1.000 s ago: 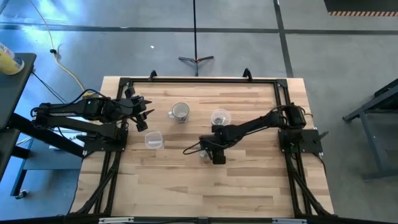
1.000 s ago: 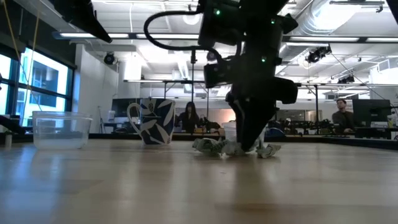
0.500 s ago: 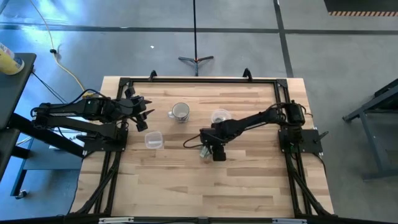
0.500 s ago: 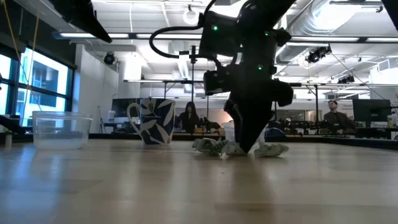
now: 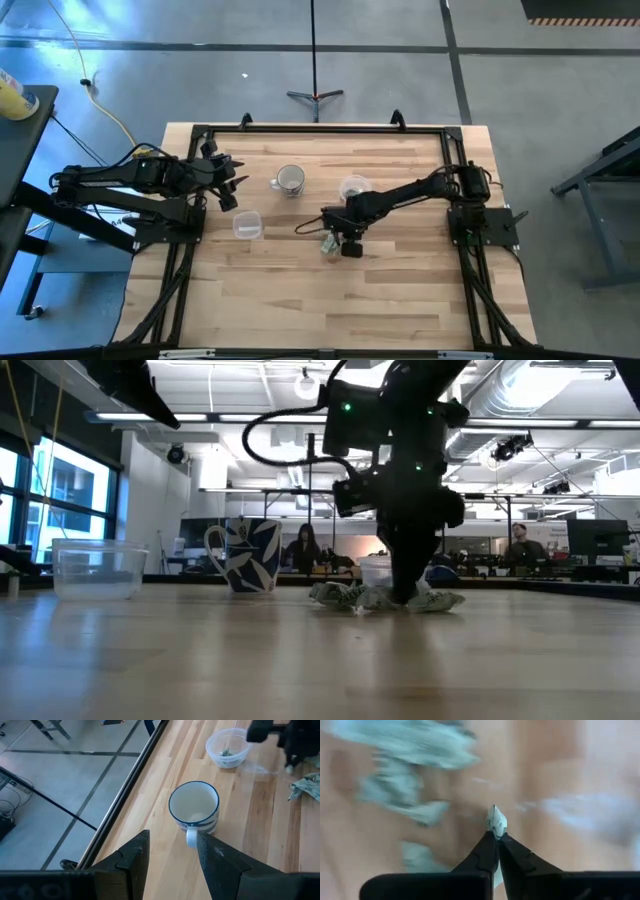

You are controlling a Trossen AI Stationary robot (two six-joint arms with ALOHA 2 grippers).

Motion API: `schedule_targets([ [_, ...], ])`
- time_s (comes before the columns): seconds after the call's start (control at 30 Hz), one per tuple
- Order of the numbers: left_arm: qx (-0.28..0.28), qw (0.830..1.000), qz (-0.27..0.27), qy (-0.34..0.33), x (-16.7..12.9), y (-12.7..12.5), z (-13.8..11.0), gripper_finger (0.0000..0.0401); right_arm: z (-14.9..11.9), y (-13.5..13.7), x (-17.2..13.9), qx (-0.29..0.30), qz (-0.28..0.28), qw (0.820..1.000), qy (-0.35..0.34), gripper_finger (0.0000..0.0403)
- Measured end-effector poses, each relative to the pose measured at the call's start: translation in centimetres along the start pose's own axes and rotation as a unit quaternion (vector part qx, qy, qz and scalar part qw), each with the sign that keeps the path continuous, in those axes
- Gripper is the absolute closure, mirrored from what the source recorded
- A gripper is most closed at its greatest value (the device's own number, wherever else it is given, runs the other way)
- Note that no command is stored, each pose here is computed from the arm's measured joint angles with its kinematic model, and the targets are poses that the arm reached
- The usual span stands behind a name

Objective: Pick and place Stevia / Truvia into bins
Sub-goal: Put the white stevia packet into the transparent container

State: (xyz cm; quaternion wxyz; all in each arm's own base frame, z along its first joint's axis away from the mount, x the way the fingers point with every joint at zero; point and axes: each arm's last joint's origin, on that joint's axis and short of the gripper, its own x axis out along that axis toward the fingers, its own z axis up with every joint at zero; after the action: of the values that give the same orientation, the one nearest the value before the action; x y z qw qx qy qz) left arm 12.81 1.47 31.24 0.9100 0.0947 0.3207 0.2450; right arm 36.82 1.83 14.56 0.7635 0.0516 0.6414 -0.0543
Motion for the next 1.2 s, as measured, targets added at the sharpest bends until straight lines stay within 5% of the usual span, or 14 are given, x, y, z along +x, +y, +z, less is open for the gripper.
schedule_targets([
  [0.27,0.000,1.000,0.000,0.000,0.0,0.0,0.0,0.0201,2.0,-0.9,-7.3,0.064,-0.078,0.990,-0.099,0.0396],
  [0.4,0.000,1.000,0.000,0.000,0.0,0.0,0.0,0.0201,1.2,-3.4,-9.5,0.124,-0.120,0.981,-0.084,0.0397],
  [0.53,0.000,1.000,0.000,0.000,0.0,0.0,0.0,0.0201,0.7,-6.6,-9.3,0.140,-0.140,0.979,-0.043,0.0399],
  [0.67,0.000,1.000,0.000,0.000,0.0,0.0,0.0,0.0201,1.0,-9.8,-8.9,0.134,-0.073,0.988,-0.032,0.0397],
  [0.77,0.000,1.000,0.000,0.000,0.0,0.0,0.0,0.0201,0.8,-11.4,-7.5,0.122,-0.076,0.990,0.005,0.0391],
  [1.0,0.000,1.000,0.000,0.000,0.0,0.0,0.0,0.0201,1.3,-11.8,-6.1,0.089,-0.077,0.993,0.014,0.0305],
  [1.2,0.000,1.000,0.000,0.000,0.0,0.0,0.0,0.0201,1.5,-9.0,-6.2,0.015,-0.059,0.998,0.012,0.0212],
])
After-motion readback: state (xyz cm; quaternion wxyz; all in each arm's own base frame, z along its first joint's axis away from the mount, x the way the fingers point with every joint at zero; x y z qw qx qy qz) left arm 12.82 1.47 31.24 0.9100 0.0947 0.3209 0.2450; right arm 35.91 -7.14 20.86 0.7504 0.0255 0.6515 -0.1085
